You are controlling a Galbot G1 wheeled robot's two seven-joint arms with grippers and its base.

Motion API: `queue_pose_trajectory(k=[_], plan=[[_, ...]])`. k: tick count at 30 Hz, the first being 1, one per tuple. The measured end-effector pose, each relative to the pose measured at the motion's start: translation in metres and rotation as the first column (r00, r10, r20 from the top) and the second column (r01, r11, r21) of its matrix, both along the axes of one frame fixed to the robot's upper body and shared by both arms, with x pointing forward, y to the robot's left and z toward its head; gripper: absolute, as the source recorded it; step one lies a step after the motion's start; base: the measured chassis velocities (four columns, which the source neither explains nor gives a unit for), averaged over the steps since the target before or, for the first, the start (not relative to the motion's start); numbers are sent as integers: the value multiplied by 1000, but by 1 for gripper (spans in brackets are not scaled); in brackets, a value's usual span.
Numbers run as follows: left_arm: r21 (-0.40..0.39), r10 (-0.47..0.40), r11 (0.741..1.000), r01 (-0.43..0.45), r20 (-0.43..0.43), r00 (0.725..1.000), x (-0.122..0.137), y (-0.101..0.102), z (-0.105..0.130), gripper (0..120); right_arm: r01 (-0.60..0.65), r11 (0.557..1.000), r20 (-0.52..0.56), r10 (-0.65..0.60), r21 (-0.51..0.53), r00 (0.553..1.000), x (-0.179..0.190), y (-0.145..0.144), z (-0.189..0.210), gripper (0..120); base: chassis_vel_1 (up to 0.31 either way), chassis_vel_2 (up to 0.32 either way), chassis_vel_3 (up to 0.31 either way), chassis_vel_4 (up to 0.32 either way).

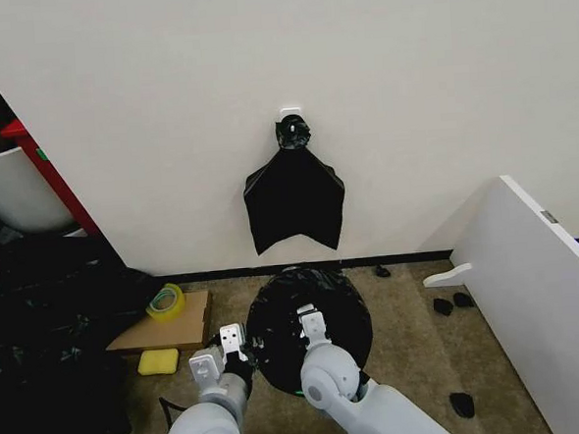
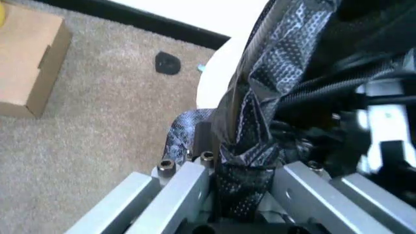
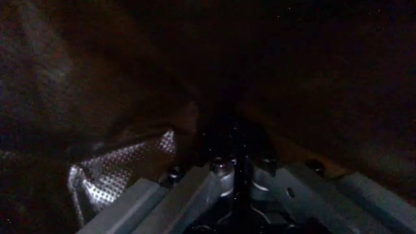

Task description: Place the garbage bag over the trash bin.

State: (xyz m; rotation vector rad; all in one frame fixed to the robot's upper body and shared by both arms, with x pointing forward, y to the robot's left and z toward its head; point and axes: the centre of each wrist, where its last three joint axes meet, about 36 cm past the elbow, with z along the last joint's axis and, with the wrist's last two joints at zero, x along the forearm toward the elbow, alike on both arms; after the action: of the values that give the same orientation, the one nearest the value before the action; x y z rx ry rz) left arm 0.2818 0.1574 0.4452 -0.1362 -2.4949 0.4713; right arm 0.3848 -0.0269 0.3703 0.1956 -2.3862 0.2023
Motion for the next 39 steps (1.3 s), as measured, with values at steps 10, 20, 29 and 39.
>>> queue_pose_trajectory(k=[10,20,29,39], plan=[[-7,-6,1000,5,-8,1000,-4,1,5,0,21,999,2,-21,-46,1000,9,-6,-15,0,0,0,0,0],[-2,-5,1000,5,-10,1000,-2,1,3,0,-48,998,7,49,-35,999,-11,-8,-2,0,0,0,0,0],[1,-23,1000,23,-21,1000,-7,2,4,0,-22,999,63,24,-43,998,8,-6,-14,0,0,0,0,0],[16,-39,999,39,-17,999,-6,4,6,0,-74,996,13,75,-56,997,-12,5,-17,0,0,0,0,0]])
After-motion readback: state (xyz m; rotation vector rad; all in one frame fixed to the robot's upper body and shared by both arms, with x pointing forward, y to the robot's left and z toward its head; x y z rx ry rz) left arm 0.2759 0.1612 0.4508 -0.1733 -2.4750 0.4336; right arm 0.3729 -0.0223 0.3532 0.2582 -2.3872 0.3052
